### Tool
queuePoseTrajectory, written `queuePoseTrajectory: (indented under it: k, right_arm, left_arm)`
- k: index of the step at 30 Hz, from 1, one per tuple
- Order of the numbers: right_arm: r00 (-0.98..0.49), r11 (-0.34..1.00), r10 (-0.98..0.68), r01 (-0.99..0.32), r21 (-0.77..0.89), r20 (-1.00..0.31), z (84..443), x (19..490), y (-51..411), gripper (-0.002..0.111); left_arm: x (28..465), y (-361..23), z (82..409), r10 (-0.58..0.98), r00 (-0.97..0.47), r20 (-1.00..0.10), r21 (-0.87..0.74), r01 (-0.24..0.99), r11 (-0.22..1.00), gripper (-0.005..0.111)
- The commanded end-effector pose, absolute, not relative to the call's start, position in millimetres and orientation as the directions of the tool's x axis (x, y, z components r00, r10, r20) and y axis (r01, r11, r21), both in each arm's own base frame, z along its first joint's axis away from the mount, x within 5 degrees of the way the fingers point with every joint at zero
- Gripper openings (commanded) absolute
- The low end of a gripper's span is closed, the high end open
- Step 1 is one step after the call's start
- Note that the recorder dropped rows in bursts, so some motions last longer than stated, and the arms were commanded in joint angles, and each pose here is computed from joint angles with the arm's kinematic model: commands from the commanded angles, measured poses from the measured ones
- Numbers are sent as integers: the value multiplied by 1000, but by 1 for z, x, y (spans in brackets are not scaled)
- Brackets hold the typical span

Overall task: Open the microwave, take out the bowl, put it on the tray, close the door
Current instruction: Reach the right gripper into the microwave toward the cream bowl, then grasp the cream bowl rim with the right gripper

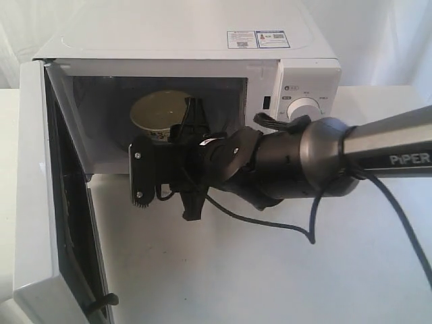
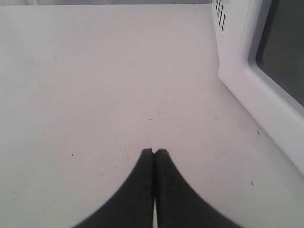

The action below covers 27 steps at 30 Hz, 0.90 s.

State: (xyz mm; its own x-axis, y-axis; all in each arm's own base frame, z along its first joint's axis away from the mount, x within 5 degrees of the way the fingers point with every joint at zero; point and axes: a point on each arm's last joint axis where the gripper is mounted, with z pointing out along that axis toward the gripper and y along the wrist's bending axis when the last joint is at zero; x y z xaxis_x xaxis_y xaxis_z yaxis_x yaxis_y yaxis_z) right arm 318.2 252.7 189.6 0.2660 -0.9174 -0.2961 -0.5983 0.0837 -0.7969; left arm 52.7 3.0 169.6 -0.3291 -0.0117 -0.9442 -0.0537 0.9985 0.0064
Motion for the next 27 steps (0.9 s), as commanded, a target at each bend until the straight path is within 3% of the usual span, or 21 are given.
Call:
queuePoseTrajectory:
  k: [1, 6, 27]
  right_arm:
    - [317, 27, -917, -557, -830, -243, 185, 332, 265, 49]
    - [272, 104, -927, -474, -874, -257, 186, 351, 273, 49]
    - [230, 157, -934, -423, -892, -274, 163, 376, 271, 51]
  left_arm:
    - [53, 3, 169, -19, -325, -946, -1, -57, 998, 0]
    - [53, 3, 169, -19, -325, -946, -1, -57, 998, 0]
    - [53, 3, 169, -19, -325, -946, -1, -57, 998, 0]
